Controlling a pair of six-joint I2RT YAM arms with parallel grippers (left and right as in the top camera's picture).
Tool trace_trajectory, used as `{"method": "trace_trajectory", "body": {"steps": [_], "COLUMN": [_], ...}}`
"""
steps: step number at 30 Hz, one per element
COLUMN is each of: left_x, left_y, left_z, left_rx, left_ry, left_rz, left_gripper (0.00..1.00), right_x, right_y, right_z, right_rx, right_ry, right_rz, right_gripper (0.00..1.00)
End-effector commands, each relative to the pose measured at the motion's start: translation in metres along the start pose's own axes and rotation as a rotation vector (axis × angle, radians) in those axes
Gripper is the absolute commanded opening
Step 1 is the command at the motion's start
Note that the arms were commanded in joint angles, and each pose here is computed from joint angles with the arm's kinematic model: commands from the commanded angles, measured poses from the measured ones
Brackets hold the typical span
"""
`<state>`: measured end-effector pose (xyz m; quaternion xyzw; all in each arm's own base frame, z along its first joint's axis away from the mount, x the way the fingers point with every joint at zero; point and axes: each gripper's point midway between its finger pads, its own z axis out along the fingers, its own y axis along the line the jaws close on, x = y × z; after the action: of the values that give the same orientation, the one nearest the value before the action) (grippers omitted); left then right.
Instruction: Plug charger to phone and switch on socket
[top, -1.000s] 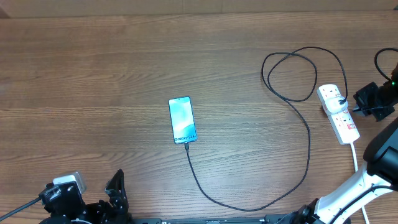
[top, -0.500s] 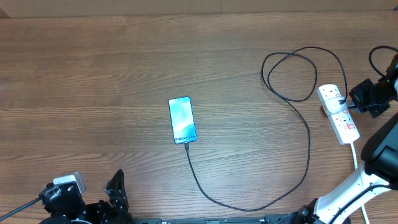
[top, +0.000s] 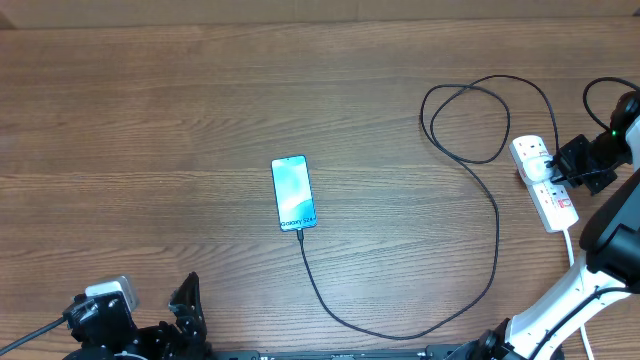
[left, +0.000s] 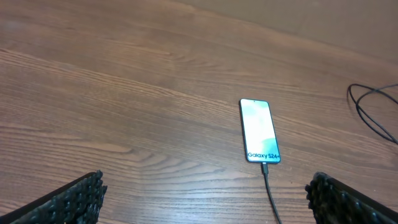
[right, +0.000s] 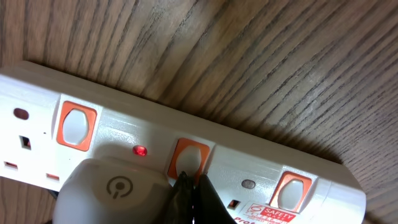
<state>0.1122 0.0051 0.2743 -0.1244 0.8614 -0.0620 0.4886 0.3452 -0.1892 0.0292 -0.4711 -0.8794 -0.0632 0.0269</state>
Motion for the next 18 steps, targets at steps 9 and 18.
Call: {"method": "trace_trajectory", "body": {"steps": [9, 18], "left_x": [-0.002, -0.002], "left_y": [0.002, 0.003], "left_z": [0.0, 0.0], "left_rx": [-0.01, -0.019], "left_ry": [-0.007, -0.01], "left_rz": [-0.013, -0.013], "left_gripper": [1.0, 1.0], "right_x": [0.0, -0.011], "right_y": [0.008, 0.002], "right_z": [0.0, -0.081], "right_rx": [-0.02, -0.01], "right_ry": [0.001, -0.089], "right_rz": [-0.027, 0.005], "right_gripper": [0.04, 0.04]}}
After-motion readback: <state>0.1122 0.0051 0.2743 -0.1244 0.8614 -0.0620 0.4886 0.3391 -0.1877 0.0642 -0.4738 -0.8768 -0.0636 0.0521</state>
